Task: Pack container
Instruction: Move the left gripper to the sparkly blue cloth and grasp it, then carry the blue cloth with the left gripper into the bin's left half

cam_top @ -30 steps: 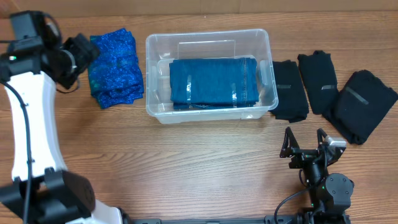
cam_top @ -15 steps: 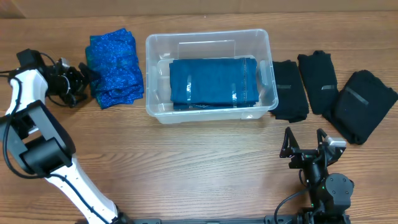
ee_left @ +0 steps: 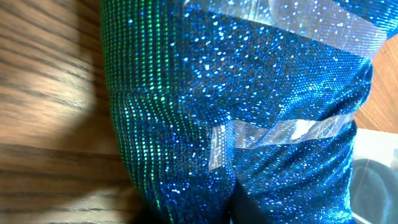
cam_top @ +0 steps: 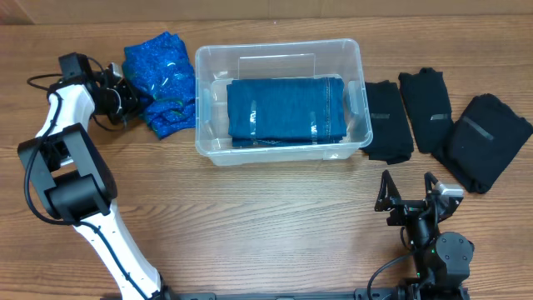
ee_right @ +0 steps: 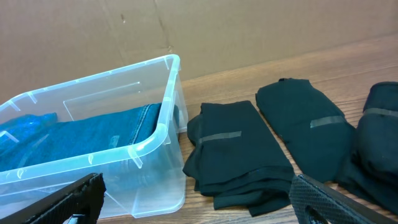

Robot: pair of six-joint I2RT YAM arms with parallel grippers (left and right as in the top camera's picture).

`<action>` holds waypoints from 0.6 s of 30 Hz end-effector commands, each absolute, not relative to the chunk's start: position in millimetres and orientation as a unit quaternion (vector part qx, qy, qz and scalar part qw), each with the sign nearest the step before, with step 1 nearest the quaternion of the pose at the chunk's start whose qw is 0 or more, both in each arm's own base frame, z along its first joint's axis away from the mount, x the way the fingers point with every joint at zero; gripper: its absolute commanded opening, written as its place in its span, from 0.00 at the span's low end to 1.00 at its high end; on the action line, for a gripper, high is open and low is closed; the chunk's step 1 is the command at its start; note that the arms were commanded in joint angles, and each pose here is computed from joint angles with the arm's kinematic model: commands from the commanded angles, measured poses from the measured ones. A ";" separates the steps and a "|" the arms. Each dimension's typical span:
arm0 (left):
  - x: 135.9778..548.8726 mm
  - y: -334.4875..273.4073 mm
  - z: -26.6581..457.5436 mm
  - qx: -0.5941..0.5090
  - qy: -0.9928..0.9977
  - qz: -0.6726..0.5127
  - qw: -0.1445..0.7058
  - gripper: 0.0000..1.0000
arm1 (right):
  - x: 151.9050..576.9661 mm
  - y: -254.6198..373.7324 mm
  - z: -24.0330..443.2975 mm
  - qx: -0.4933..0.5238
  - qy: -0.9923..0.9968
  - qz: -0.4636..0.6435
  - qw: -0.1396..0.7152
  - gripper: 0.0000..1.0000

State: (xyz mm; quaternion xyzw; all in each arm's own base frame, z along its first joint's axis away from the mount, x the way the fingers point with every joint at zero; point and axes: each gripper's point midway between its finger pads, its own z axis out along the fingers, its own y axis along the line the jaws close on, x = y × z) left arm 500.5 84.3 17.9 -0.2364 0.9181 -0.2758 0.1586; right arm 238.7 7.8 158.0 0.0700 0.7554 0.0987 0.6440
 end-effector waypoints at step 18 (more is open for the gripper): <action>356.6 -42.0 394.2 0.009 0.852 -0.321 0.414 0.04 | 238.7 6.6 160.0 0.071 0.751 0.097 0.649 1.00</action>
